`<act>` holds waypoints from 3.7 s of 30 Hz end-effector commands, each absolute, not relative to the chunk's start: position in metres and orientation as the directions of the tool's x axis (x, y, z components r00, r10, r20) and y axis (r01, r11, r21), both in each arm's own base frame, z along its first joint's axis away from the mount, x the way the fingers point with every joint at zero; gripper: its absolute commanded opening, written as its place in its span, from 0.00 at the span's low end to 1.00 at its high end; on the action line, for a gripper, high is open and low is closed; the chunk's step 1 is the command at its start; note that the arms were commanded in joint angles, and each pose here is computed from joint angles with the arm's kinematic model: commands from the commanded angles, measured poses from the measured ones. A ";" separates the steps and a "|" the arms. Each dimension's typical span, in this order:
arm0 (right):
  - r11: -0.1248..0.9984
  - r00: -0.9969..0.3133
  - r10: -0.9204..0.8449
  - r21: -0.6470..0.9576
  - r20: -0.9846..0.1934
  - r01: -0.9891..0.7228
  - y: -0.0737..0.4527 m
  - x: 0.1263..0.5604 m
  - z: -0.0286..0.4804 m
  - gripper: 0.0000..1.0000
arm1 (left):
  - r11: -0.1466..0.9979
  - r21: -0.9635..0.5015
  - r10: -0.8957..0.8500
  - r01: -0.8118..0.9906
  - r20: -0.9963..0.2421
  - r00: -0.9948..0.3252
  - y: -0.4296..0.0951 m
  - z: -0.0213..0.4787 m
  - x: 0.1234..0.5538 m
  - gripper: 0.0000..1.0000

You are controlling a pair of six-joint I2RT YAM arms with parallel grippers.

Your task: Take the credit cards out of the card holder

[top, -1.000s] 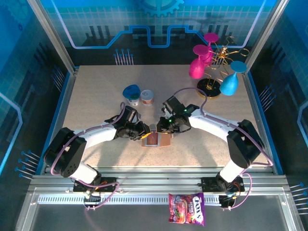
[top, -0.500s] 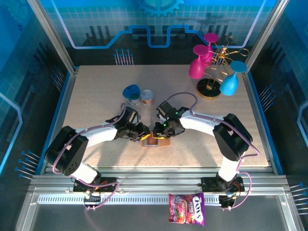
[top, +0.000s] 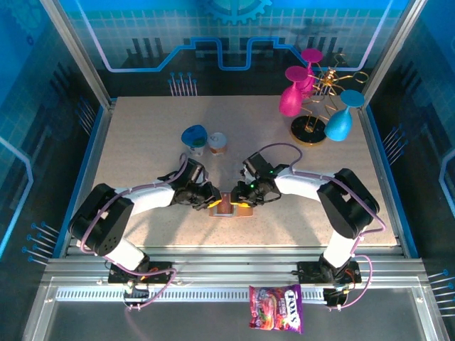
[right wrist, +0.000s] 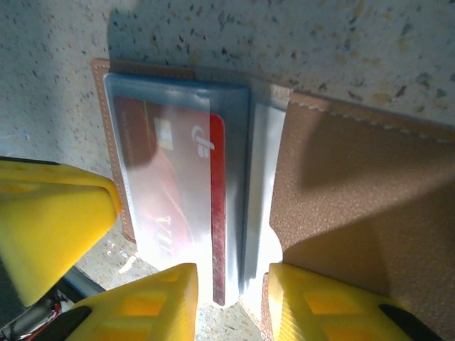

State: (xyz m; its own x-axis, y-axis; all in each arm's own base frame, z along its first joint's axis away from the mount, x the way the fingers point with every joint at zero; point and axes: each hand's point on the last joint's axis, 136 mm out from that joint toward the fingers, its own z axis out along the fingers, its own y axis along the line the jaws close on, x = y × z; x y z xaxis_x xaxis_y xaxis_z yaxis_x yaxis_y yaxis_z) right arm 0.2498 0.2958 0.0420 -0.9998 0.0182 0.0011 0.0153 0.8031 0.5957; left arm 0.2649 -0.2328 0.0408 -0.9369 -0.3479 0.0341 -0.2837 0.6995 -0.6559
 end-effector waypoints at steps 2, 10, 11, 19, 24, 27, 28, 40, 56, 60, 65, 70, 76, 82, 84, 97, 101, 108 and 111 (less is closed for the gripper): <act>0.749 -1.000 0.007 0.663 -0.019 -0.007 0.305 0.252 0.057 0.35 | 0.695 -0.664 -0.329 -0.275 0.046 -0.943 -0.233 0.041 0.260 0.18; 0.718 -1.000 0.002 0.696 -0.003 -0.001 0.315 0.255 0.054 0.34 | 0.692 -0.668 -0.320 -0.273 0.055 -0.946 -0.238 0.040 0.256 0.18; 0.717 -1.000 0.002 0.697 -0.004 -0.001 0.315 0.256 0.054 0.34 | 0.692 -0.667 -0.320 -0.275 0.058 -0.946 -0.239 0.039 0.256 0.18; 0.714 -1.000 -0.004 0.700 0.012 0.005 0.317 0.256 0.048 0.34 | 0.715 -0.640 -0.326 -0.281 0.051 -0.944 -0.233 0.033 0.254 0.18; 0.721 -1.000 -0.003 0.693 0.025 0.015 0.317 0.256 0.042 0.36 | 0.718 -0.635 -0.326 -0.284 0.053 -0.944 -0.232 0.031 0.253 0.18; 0.728 -0.999 -0.003 0.685 0.032 0.020 0.315 0.255 0.038 0.38 | 0.718 -0.637 -0.326 -0.282 0.050 -0.944 -0.232 0.032 0.253 0.18; 0.733 -0.999 0.000 0.680 0.035 0.024 0.314 0.255 0.036 0.38 | 0.718 -0.636 -0.327 -0.283 0.051 -0.944 -0.232 0.032 0.254 0.18; 0.794 -0.999 0.008 0.608 0.035 0.028 0.298 0.251 0.029 0.42 | 0.722 -0.630 -0.326 -0.285 0.052 -0.944 -0.232 0.030 0.255 0.18; 0.757 -0.999 0.029 0.654 -0.028 0.004 0.297 0.260 0.054 0.41 | 0.714 -0.651 -0.322 -0.257 0.020 -0.946 -0.236 0.053 0.261 0.17; 0.738 -0.999 0.031 0.675 -0.030 0.002 0.296 0.259 0.055 0.39 | 0.716 -0.651 -0.318 -0.252 0.016 -0.948 -0.236 0.056 0.260 0.16; 0.718 -0.998 0.036 0.696 -0.043 -0.004 0.294 0.259 0.054 0.39 | 0.726 -0.644 -0.295 -0.243 0.028 -0.955 -0.240 0.050 0.258 0.09; 0.720 -0.999 0.046 0.694 -0.029 0.013 0.287 0.255 0.046 0.39 | 0.748 -0.616 -0.287 -0.245 0.031 -0.957 -0.238 0.041 0.255 0.07; 0.705 -0.999 0.042 0.709 -0.034 0.006 0.287 0.254 0.043 0.38 | 0.761 -0.599 -0.280 -0.249 0.042 -0.959 -0.236 0.033 0.253 0.00; 0.683 -0.999 0.051 0.730 -0.017 0.023 0.289 0.257 0.041 0.35 | 0.766 -0.591 -0.282 -0.252 0.043 -0.958 -0.234 0.029 0.251 0.00; 0.677 -0.999 0.051 0.736 -0.014 0.024 0.289 0.257 0.040 0.33 | 0.770 -0.586 -0.281 -0.252 0.043 -0.959 -0.234 0.028 0.251 0.00; 0.643 -0.996 0.075 0.762 0.041 0.080 0.287 0.255 0.025 0.25 | 0.796 -0.548 -0.278 -0.258 0.048 -0.959 -0.227 0.017 0.247 0.00; 0.634 -0.996 0.077 0.768 0.053 0.090 0.287 0.255 0.022 0.23 | 0.796 -0.546 -0.279 -0.261 0.052 -0.959 -0.226 0.016 0.246 0.00; 0.620 -0.994 0.085 0.777 0.074 0.111 0.288 0.254 0.016 0.21 | 0.799 -0.542 -0.277 -0.262 0.056 -0.959 -0.225 0.015 0.244 0.00; 0.616 -0.993 0.089 0.779 0.079 0.117 0.288 0.254 0.014 0.21 | 0.798 -0.542 -0.277 -0.262 0.056 -0.959 -0.226 0.015 0.245 0.00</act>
